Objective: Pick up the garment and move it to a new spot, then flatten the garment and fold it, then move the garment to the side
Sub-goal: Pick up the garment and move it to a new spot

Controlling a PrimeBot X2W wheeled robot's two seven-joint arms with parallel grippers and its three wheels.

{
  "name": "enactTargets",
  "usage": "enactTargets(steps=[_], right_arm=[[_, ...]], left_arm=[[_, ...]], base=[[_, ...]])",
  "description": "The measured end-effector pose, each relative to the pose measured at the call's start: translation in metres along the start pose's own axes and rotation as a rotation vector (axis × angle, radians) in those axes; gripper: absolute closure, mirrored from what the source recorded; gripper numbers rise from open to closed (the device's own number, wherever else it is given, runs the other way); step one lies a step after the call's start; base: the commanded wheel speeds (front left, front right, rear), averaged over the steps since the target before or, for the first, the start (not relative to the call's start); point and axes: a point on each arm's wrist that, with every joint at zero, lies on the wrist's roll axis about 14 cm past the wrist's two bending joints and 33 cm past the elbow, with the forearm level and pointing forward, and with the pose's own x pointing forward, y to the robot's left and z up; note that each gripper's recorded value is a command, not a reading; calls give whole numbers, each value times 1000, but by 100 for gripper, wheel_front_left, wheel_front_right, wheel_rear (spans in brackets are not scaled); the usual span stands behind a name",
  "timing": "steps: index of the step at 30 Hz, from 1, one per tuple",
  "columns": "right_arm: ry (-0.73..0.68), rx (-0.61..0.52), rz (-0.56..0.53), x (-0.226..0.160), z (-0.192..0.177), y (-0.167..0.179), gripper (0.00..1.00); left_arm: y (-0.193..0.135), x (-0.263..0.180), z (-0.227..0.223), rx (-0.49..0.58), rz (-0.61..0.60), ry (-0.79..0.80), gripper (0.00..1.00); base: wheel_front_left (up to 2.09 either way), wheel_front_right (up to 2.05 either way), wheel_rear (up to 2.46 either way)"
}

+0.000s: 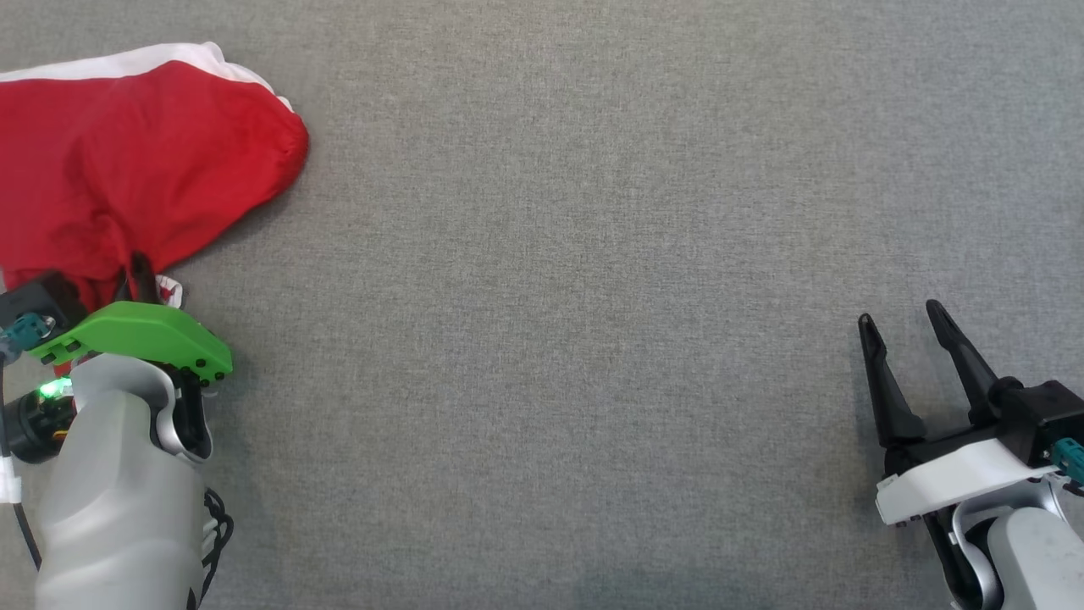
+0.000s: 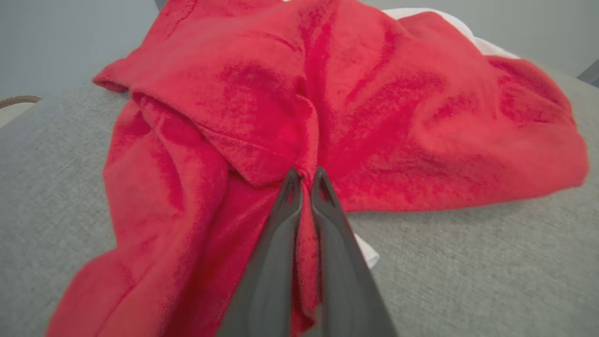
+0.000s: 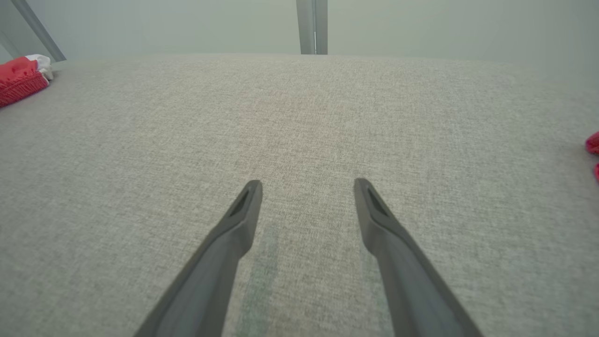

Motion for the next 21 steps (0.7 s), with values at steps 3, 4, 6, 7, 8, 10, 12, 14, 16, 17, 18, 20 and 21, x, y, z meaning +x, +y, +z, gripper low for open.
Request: enactTargets(steps=[3, 4, 6, 7, 8, 10, 12, 14, 16, 17, 18, 20, 21], right_arm=[[-1, 8, -7, -6, 1, 2, 0], [-5, 11, -9, -8, 3, 3, 0], [-18, 13, -7, -9, 8, 5, 0], [-23, 14, -6, -10, 10, 7, 0], [-27, 15, -5, -11, 12, 8, 0], [-35, 19, -4, -14, 15, 11, 0], [-46, 26, -3, -17, 19, 15, 0], [-59, 32, -7, -20, 24, 17, 0], [-65, 32, -11, -22, 26, 17, 0], [-70, 33, -15, -24, 28, 16, 0], [-76, 35, -20, -26, 30, 16, 0], [-87, 45, -32, -31, 34, 17, 0], [-90, 49, -38, -33, 34, 17, 0]], left_arm=[[-13, -2, 14, 2, -47, -48, 100], [-19, -3, 21, 4, -71, -69, 100], [-36, -6, 37, 2, -124, -120, 100], [-46, -8, 45, 4, -153, -145, 100], [-56, -10, 53, 3, -185, -169, 100], [-76, -17, 70, 2, -248, -223, 100], [-99, -27, 89, 19, -318, -284, 100], [-123, -39, 108, 27, -392, -341, 100], [-134, -46, 116, 37, -429, -363, 100], [-146, -54, 123, 40, -465, -382, 100], [-158, -63, 129, 41, -504, -398, 100], [-182, -83, 140, 45, -585, -427, 100], [-194, -93, 145, 42, -627, -437, 100]], base=[[0, 0, 0], [0, 0, 0], [0, 0, 0], [0, 0, 0], [0, 0, 0], [0, 0, 0], [0, 0, 0], [0, 0, 0], [0, 0, 0], [0, 0, 0], [0, 0, 0], [0, 0, 0], [0, 0, 0]])
